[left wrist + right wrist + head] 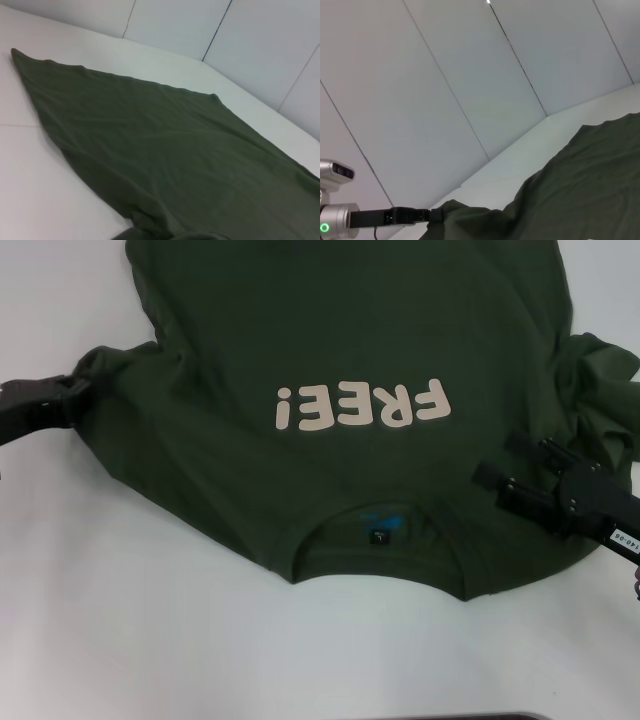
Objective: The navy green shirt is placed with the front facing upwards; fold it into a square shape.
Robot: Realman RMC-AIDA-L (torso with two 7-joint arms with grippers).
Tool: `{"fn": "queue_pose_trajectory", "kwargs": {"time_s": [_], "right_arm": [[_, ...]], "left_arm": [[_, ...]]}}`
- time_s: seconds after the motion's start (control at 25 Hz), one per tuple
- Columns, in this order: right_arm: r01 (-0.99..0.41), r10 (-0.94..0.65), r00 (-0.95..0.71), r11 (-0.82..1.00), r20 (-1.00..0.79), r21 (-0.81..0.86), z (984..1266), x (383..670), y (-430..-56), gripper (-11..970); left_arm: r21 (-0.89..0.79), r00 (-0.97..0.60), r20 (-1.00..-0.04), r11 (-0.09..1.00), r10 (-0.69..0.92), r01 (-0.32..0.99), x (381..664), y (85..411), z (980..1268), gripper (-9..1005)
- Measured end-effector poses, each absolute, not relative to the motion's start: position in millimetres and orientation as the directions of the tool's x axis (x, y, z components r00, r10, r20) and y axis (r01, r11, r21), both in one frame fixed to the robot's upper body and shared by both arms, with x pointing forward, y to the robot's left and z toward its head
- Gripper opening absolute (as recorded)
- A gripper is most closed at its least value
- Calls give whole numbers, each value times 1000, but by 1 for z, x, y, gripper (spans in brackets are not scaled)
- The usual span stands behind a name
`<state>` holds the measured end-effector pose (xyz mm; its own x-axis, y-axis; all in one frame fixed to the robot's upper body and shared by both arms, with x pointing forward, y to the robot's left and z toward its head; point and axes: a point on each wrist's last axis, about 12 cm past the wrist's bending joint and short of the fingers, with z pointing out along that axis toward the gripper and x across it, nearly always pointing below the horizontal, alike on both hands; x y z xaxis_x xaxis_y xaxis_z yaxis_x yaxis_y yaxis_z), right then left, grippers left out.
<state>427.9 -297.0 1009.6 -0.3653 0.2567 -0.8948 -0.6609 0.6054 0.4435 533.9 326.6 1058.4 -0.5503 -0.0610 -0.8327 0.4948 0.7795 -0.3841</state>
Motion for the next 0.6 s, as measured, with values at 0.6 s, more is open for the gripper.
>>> {"fn": "queue_pose_trajectory", "kwargs": {"time_s": [0.6], "right_arm": [[-662,253,-370,603,-894,445,1009,427,-297,912]], "left_arm": [[-446,-579,-813,711,-67,544,524,311,1053,67]]}}
